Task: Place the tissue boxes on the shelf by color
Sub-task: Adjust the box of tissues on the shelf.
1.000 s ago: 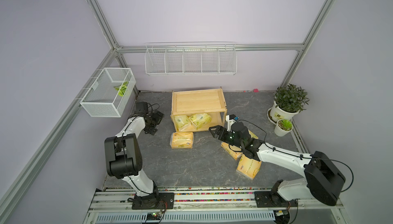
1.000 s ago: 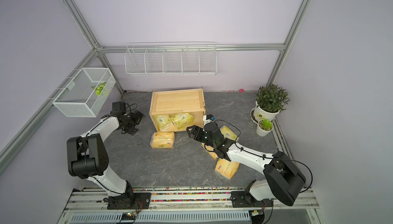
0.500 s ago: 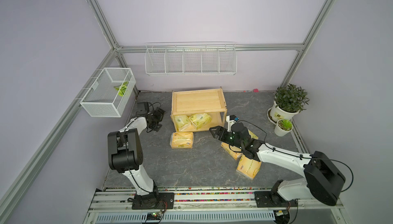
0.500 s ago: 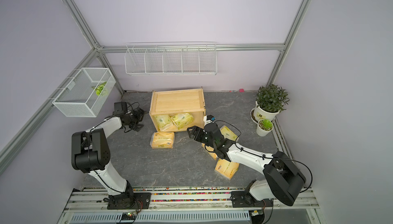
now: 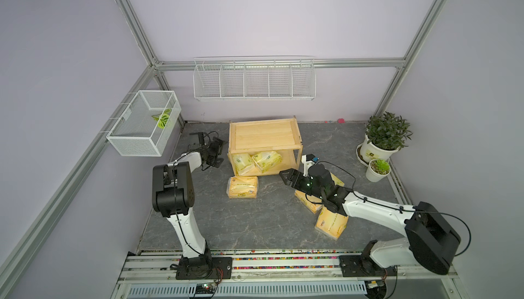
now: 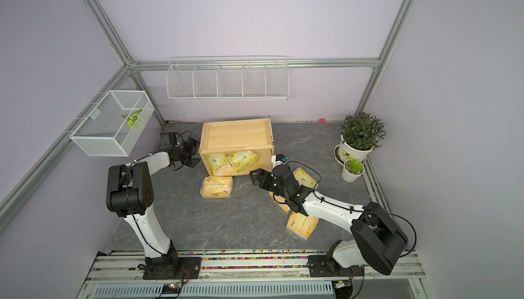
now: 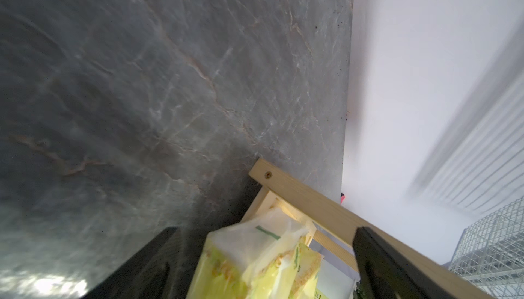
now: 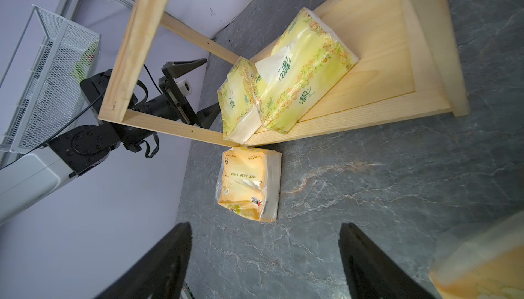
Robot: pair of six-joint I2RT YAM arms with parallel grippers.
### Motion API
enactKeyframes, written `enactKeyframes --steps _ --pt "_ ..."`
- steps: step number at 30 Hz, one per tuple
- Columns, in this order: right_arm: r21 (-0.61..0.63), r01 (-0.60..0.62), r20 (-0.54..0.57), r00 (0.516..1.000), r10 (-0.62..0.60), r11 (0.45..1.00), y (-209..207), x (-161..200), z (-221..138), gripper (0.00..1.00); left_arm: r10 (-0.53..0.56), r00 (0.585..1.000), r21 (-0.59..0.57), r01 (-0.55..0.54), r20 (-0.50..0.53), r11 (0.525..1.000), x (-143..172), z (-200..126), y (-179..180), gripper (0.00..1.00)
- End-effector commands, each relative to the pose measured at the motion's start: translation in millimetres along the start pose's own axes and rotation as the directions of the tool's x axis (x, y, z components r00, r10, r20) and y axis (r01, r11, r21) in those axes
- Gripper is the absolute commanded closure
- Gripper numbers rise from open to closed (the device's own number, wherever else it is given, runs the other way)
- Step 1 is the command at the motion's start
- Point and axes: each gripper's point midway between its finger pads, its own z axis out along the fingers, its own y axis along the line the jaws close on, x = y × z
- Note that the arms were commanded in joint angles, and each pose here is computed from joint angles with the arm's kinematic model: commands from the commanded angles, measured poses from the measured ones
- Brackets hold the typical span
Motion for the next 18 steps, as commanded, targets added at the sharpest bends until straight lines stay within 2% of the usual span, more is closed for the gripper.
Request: enactKeyframes --steps 1,18 --pt "0.03 0.002 -0.011 1.0 -0.002 1.0 -10.9 6.7 0.4 0.14 -0.016 1.0 0.049 0.016 -0.009 0.999 -1.2 11.1 -15.9 0.0" --pt "0.027 0.003 -0.023 1.0 -0.003 1.0 -14.6 11.0 9.0 0.13 -0.021 0.999 0.076 0.024 -0.044 0.997 12.1 41.3 -35.4 0.0"
